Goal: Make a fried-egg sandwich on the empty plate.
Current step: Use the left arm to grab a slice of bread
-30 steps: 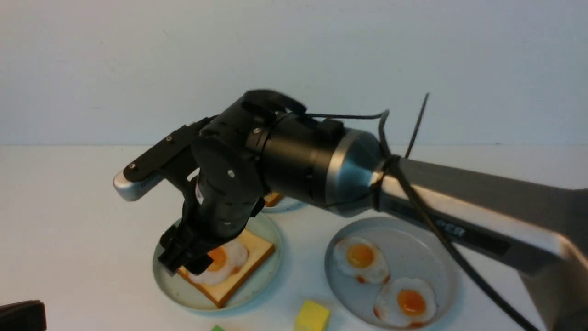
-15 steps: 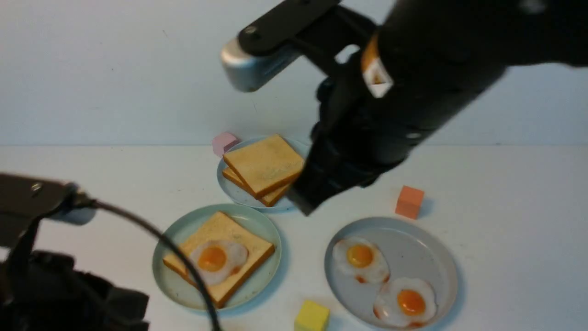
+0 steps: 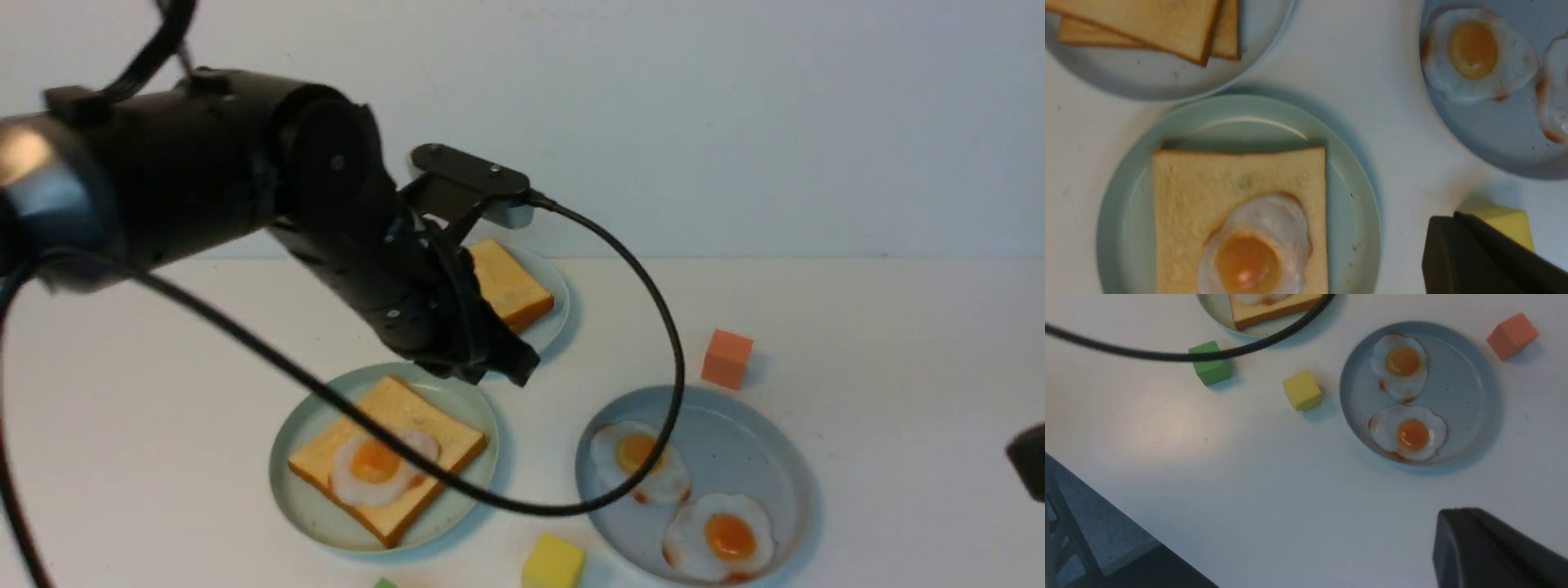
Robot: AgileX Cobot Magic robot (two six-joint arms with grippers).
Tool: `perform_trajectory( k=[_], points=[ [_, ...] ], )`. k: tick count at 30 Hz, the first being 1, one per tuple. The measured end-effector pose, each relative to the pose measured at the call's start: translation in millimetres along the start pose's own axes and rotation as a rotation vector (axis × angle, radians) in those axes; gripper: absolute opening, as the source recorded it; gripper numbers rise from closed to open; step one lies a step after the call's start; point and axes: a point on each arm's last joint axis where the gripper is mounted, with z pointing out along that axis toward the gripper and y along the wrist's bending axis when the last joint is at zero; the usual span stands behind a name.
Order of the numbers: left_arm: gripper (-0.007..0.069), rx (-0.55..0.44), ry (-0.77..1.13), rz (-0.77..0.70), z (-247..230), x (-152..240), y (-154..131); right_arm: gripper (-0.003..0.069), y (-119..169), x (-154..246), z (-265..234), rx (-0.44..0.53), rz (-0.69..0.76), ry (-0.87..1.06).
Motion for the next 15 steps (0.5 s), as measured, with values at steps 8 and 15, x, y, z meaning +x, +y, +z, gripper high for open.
perform_trajectory(
  k=[8,15],
  points=[
    [-0.0013,0.029,0.016,-0.039,51,-40,54,-0.0004,-8,21,-30,-0.065,0.057,-0.122],
    [0.0024,-0.013,0.015,0.066,91,-46,71,-0.0001,-6,24,-42,-0.132,0.075,-0.208]
  ],
)
